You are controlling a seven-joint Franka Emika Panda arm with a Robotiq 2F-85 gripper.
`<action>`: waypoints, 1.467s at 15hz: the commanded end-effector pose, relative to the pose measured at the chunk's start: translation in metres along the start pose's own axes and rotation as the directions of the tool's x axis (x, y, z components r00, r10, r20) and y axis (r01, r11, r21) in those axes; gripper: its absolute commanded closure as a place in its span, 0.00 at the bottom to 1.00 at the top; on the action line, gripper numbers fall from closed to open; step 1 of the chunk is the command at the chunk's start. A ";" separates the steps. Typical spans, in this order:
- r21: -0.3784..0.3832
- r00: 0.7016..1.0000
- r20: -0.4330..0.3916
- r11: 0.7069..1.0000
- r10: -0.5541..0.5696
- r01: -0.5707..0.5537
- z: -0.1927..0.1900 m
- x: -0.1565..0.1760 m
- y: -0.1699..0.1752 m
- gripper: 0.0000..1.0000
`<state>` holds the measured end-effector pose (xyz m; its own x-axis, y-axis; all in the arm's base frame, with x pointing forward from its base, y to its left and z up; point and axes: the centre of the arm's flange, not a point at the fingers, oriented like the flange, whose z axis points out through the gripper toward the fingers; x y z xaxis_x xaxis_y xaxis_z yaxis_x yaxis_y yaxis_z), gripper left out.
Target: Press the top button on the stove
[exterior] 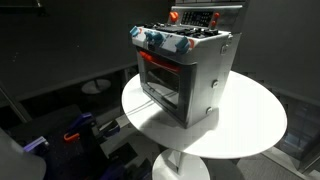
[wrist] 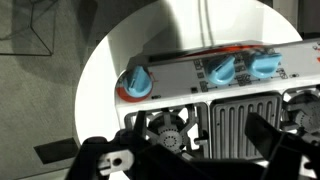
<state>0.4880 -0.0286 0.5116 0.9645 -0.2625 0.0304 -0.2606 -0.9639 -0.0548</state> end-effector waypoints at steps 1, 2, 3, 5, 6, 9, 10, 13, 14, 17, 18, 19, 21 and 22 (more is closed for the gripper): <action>-0.005 0.998 -0.042 0.999 0.046 -0.046 -0.010 0.038 -0.008 0.00; -0.004 0.997 -0.056 0.999 0.054 -0.054 -0.011 0.046 -0.010 0.00; -0.006 0.995 -0.077 0.998 0.067 -0.068 -0.012 0.056 -0.011 0.00; -0.011 0.990 -0.111 0.996 0.089 -0.090 -0.012 0.072 -0.015 0.00; -0.017 0.987 -0.125 0.995 0.099 -0.102 -0.011 0.081 -0.016 0.00; -0.044 0.977 -0.167 0.989 0.133 -0.142 -0.004 0.104 -0.020 0.00; -0.054 0.975 -0.171 0.987 0.143 -0.154 -0.001 0.111 -0.021 0.00; -0.085 0.968 -0.184 0.978 0.172 -0.190 0.012 0.130 -0.021 0.00; -0.095 0.966 -0.185 0.975 0.182 -0.202 0.017 0.135 -0.022 0.00; -0.110 0.959 -0.196 0.968 0.202 -0.227 0.028 0.148 -0.021 0.00; -0.114 0.958 -0.199 0.966 0.207 -0.232 0.030 0.152 -0.020 0.00; -0.111 0.957 -0.202 0.966 0.210 -0.235 0.033 0.156 -0.020 0.00; -0.112 0.954 -0.205 0.963 0.217 -0.243 0.037 0.163 -0.019 0.00; -0.113 0.954 -0.206 0.963 0.219 -0.246 0.038 0.167 -0.018 0.00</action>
<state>0.6355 -0.0506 0.4767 0.8690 -0.4537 0.1977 -0.4699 -0.8817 0.0423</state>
